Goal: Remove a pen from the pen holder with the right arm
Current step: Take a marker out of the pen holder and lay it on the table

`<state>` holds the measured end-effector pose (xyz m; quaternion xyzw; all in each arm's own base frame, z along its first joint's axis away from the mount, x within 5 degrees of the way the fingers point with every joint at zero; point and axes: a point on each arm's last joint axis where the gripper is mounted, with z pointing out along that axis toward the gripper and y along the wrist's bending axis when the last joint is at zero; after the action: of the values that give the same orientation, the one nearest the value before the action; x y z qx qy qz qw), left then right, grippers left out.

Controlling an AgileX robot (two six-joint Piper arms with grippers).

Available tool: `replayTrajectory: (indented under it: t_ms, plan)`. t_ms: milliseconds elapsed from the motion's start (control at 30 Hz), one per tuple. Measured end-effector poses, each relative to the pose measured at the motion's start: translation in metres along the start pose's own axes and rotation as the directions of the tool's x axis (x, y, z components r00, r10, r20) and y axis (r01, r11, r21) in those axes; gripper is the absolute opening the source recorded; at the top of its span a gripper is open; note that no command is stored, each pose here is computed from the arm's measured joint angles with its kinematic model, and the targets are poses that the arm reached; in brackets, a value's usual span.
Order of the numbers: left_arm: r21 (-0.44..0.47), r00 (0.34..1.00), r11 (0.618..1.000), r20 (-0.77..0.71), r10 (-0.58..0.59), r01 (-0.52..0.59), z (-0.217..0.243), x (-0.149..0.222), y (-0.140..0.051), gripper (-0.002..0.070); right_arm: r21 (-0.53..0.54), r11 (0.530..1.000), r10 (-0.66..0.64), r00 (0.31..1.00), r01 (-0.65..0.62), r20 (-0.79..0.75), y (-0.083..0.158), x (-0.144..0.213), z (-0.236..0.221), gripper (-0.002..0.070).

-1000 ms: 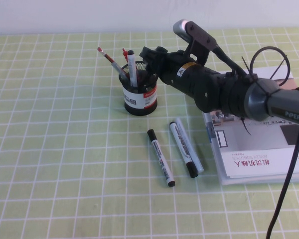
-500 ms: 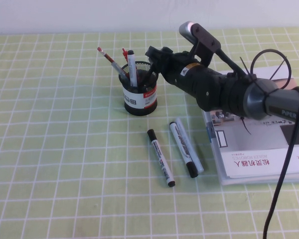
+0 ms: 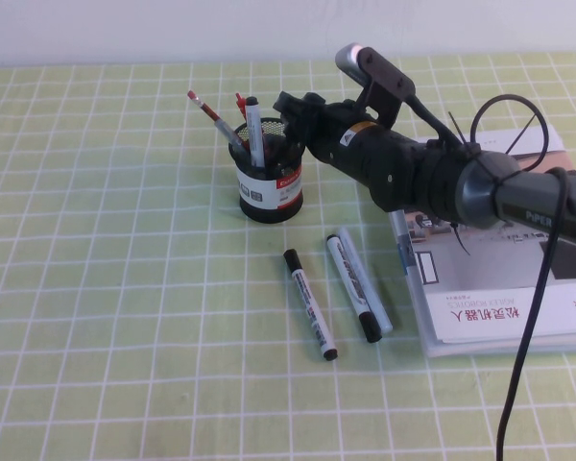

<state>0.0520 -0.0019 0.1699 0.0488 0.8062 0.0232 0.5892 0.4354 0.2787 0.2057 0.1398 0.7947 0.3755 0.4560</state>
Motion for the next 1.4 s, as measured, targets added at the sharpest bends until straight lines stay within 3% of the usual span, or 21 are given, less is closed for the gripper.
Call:
replayTrajectory:
  t_ms: [867, 1167, 1400]
  plan:
    - [0.0, 1.0, 1.0, 0.0, 0.0, 0.0, 0.0, 0.0, 0.0, -0.0006, -0.017, 1.0, 0.006, 0.999, -0.006, 0.04, 0.0, -0.002, 0.001, 0.003]
    - [0.0, 1.0, 1.0, 0.0, 0.0, 0.0, 0.0, 0.0, 0.0, -0.0006, -0.014, 1.0, -0.001, 0.999, 0.002, 0.04, -0.001, -0.003, 0.001, 0.0022]
    - [0.0, 1.0, 1.0, 0.0, 0.0, 0.0, 0.0, 0.0, 0.0, -0.0006, -0.027, 0.994, -0.108, 0.994, 0.109, 0.033, 0.015, -0.014, -0.011, 0.0022]
